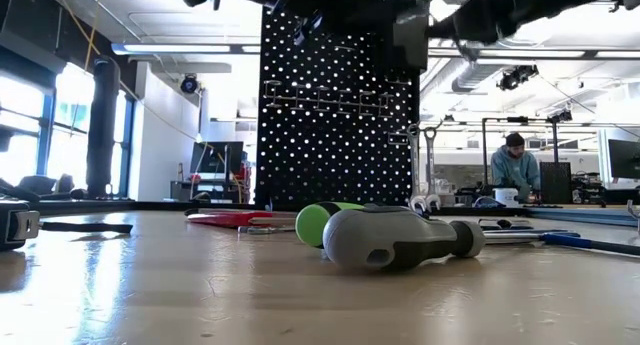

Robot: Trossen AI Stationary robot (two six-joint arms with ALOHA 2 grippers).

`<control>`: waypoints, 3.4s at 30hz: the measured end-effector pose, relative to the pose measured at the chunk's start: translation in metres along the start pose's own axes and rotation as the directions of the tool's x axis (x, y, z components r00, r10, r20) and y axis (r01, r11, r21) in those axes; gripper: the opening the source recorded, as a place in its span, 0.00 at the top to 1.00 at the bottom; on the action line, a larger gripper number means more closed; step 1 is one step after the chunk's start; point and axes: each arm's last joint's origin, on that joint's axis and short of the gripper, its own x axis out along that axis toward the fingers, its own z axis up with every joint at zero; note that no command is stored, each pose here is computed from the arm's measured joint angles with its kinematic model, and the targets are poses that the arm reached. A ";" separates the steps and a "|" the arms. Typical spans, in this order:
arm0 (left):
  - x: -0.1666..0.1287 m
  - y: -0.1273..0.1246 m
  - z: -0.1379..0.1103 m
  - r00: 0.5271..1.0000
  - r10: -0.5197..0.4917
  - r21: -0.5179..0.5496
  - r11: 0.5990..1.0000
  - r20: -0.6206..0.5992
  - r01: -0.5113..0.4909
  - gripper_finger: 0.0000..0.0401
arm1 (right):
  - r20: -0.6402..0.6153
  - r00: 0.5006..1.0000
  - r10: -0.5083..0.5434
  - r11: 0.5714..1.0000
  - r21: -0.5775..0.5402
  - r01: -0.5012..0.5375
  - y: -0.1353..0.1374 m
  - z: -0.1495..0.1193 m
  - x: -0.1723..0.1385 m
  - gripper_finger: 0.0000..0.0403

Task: Hang tools onto peg board
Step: Hang the left wrench onto the pegboard

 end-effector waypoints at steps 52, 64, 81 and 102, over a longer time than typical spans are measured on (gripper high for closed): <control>0.023 0.006 0.010 0.974 0.013 -0.104 0.994 0.226 0.011 0.61 | 0.139 0.949 -0.284 0.946 -0.121 0.301 0.029 0.018 0.057 0.93; 0.020 0.002 0.012 0.972 0.026 -0.041 0.999 0.232 -0.017 0.81 | 0.127 0.931 -0.342 0.928 -0.107 0.356 0.031 0.020 0.052 0.93; 0.021 0.001 0.009 0.973 -0.067 0.054 0.997 0.220 0.057 0.99 | 0.071 0.953 -0.296 0.946 -0.119 0.302 0.041 0.013 0.048 0.89; 0.025 0.010 0.006 0.896 -0.417 0.057 0.909 0.153 0.413 1.00 | -0.020 0.986 0.163 0.985 0.052 -0.162 0.020 0.014 0.025 0.78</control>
